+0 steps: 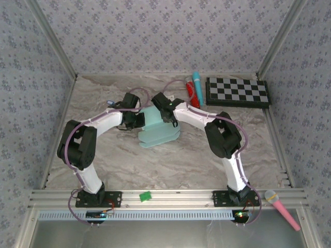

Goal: Fold the paper box

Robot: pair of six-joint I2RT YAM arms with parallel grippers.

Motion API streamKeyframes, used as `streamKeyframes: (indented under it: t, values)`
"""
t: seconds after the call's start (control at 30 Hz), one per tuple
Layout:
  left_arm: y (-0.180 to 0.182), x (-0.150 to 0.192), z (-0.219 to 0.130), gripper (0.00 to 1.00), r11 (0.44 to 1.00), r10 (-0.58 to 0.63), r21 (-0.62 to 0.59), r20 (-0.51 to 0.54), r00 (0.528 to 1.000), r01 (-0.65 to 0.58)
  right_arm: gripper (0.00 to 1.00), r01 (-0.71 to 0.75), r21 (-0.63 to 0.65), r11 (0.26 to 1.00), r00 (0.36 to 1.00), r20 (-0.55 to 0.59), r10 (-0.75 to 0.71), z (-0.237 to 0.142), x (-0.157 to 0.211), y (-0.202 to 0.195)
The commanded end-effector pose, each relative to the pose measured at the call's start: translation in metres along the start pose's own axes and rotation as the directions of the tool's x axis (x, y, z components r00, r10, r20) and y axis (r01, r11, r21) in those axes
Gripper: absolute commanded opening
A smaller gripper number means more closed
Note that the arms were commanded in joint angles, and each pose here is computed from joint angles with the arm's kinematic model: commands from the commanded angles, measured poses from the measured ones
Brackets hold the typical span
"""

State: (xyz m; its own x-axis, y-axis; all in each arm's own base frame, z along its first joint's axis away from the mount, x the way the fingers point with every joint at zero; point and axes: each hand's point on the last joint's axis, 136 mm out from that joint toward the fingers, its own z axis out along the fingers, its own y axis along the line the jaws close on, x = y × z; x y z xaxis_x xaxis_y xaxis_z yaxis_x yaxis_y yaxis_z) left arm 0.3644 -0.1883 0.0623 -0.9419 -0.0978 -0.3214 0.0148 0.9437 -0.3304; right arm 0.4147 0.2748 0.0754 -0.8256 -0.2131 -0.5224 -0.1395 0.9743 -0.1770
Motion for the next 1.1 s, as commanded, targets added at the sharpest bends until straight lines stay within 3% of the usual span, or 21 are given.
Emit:
streamKeyframes:
  t: [0.0, 0.23, 0.5, 0.8, 1.07]
  values:
    - [-0.004, -0.007, -0.005, 0.00, 1.000, -0.009, -0.002, 0.003, 1.000, 0.009, 0.47, -0.002, -0.064, 0.998, 0.999, 0.049, 0.005, -0.013, -0.015, 0.003]
    - [-0.006, -0.008, -0.004, 0.00, 1.000, -0.005, -0.001, 0.002, 1.000, 0.005, 0.49, 0.014, -0.154, 0.988, 0.997, 0.076, -0.002, -0.020, -0.020, 0.017]
    - [-0.006, -0.008, -0.003, 0.00, 1.000, -0.018, -0.004, 0.005, 1.000, 0.018, 0.49, 0.026, -0.174, 0.984, 0.994, 0.107, -0.007, -0.033, -0.025, 0.017]
    - [-0.006, -0.004, -0.002, 0.00, 0.997, -0.076, -0.001, -0.002, 0.997, 0.076, 0.53, 0.079, -0.252, 0.965, 0.983, 0.180, -0.034, -0.081, -0.028, 0.010]
    - [-0.007, 0.001, -0.011, 0.00, 0.989, -0.149, -0.018, -0.003, 0.989, 0.149, 0.55, 0.026, -0.289, 0.957, 0.982, 0.189, 0.030, -0.117, -0.020, -0.027]
